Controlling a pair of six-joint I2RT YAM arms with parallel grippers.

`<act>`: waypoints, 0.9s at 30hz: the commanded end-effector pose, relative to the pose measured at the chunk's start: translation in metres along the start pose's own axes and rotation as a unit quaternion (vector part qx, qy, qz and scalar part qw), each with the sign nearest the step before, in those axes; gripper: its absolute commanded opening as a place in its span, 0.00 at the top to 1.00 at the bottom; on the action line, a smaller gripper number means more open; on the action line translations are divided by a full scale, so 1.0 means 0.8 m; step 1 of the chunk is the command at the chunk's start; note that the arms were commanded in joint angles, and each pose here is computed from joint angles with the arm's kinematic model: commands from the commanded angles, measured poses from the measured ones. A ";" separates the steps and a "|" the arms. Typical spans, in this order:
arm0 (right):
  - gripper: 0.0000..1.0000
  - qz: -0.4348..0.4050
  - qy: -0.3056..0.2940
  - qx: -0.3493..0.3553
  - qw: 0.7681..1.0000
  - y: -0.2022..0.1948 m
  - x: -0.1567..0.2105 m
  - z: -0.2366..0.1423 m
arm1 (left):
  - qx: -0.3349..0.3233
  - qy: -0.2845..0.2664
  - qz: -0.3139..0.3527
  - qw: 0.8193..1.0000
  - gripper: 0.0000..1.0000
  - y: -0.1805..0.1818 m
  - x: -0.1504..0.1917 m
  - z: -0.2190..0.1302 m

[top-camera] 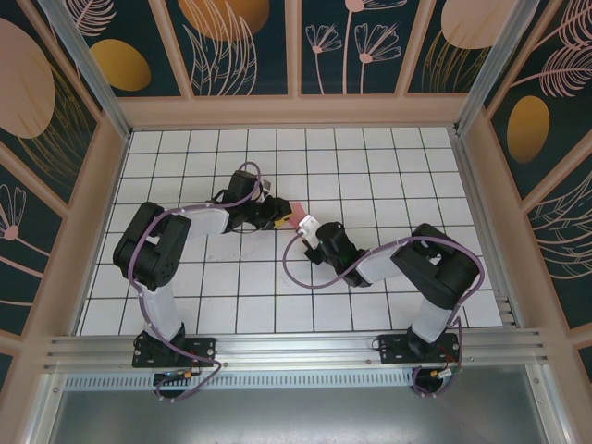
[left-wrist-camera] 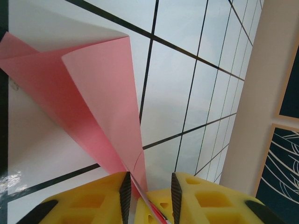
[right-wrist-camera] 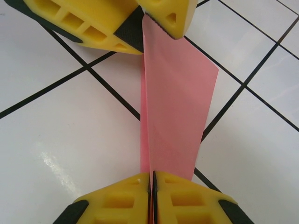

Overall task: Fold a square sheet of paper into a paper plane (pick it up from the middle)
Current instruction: Fold the wing for the fifth time at the center of the table.

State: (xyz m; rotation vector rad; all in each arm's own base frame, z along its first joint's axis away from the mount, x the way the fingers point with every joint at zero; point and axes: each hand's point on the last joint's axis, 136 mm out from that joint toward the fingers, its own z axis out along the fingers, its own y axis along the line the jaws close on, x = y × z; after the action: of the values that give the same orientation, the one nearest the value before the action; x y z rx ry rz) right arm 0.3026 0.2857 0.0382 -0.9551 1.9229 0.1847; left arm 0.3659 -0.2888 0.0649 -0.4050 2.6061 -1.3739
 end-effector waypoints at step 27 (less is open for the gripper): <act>0.93 0.035 -0.046 -0.019 0.998 0.010 -0.033 0.012 | 0.012 -0.036 0.022 0.999 0.69 -0.024 -0.019 -0.022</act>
State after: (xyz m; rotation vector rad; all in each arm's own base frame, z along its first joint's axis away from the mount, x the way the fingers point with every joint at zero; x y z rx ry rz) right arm 0.3158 0.3030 0.0467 -0.9048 1.8989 0.2240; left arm 0.3670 -0.2873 0.0671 -0.3980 2.5950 -1.3658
